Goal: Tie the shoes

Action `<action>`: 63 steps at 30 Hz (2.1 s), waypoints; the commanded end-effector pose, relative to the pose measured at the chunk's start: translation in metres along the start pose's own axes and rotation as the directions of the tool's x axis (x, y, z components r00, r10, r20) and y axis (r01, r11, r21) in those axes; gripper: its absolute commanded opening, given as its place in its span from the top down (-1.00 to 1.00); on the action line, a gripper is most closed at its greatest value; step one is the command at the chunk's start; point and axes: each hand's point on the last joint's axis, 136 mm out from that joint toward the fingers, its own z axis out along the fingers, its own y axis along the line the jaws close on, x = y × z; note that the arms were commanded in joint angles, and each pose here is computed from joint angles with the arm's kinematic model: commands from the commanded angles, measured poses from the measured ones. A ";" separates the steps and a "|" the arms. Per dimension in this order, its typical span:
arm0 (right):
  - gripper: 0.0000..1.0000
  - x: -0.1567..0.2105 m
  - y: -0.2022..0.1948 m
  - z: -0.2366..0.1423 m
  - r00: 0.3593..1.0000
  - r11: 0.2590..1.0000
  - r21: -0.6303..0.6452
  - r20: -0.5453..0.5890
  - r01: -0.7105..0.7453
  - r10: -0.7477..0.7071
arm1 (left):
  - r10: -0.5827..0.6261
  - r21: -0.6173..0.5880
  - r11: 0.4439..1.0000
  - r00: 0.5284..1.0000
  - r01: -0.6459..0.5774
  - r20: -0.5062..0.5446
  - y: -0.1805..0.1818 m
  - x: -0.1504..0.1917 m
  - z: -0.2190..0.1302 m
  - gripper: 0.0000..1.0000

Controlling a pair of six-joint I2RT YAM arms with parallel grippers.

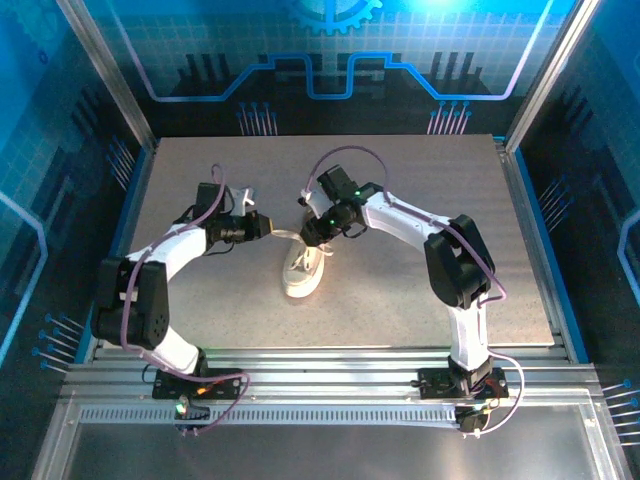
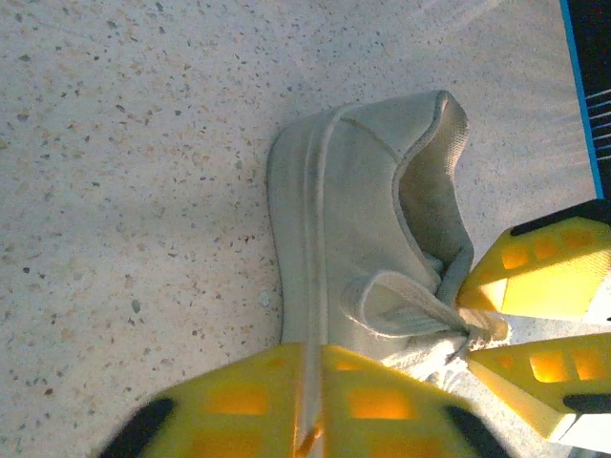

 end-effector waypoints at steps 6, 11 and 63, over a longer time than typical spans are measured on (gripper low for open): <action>0.12 -0.005 -0.012 -0.069 0.997 0.998 0.057 0.081 -0.002 -0.003 | 0.214 -0.060 0.976 0.976 -0.211 0.036 -0.027 -0.027 -0.044 0.06; 0.12 0.031 -0.026 -0.065 0.995 0.996 0.036 0.059 -0.087 0.085 | 0.365 -0.018 0.931 0.930 -0.365 0.040 -0.040 -0.045 -0.038 0.00; 1.00 0.046 -0.024 -0.009 0.983 0.981 -0.067 0.022 -0.182 0.184 | 0.819 -0.021 0.538 0.529 -0.843 -0.222 -0.005 -0.002 0.005 -0.14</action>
